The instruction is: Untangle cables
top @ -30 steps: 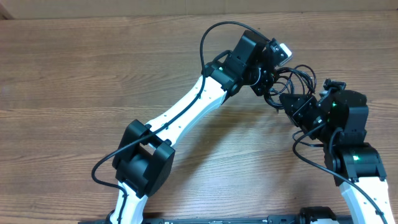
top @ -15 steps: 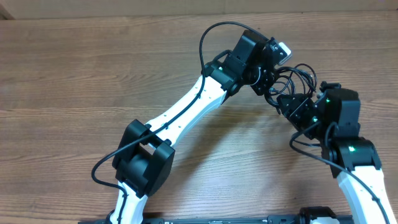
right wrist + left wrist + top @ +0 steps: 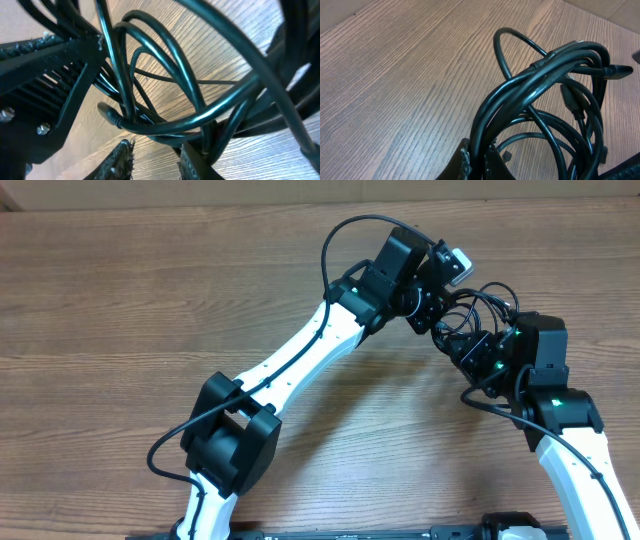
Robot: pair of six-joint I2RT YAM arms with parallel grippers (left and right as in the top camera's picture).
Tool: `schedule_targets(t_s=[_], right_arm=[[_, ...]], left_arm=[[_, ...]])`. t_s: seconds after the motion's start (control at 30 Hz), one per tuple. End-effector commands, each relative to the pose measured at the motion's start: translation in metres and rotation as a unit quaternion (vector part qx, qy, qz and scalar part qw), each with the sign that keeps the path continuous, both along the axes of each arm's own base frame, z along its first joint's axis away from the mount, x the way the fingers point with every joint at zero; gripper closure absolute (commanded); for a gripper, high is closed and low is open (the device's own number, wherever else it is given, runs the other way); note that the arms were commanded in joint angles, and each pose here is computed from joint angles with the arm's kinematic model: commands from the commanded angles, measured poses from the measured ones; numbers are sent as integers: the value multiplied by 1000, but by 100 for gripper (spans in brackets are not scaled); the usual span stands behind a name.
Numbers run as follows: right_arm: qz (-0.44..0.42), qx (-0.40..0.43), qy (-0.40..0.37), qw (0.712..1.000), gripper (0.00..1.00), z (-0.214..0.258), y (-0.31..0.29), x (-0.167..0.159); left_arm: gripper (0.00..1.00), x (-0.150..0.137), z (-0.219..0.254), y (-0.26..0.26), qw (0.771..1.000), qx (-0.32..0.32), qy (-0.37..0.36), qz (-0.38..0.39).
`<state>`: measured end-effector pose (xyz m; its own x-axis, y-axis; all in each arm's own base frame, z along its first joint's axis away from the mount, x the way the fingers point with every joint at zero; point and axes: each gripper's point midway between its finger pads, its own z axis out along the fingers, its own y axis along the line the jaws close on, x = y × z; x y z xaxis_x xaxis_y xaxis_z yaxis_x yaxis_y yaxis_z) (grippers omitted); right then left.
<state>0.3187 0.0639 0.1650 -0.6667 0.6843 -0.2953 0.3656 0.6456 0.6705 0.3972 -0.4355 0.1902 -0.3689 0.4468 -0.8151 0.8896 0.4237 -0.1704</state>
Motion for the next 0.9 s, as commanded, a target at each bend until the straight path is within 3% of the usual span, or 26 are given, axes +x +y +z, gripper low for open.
schedule_targets(t_s=[0.0, 0.23, 0.53, 0.87], right_arm=[[5, 5, -6, 1000, 64, 5, 2, 2], [13, 13, -7, 1000, 59, 6, 5, 1], [-10, -10, 5, 1000, 59, 0, -5, 0], [-38, -6, 13, 999, 72, -2, -11, 2]], left_arm=[[96, 2, 29, 1, 1000, -13, -24, 15], [96, 15, 22, 12, 997, 8, -18, 71], [96, 8, 24, 8, 999, -3, -8, 53], [96, 1, 27, 2, 999, -17, 0, 31]])
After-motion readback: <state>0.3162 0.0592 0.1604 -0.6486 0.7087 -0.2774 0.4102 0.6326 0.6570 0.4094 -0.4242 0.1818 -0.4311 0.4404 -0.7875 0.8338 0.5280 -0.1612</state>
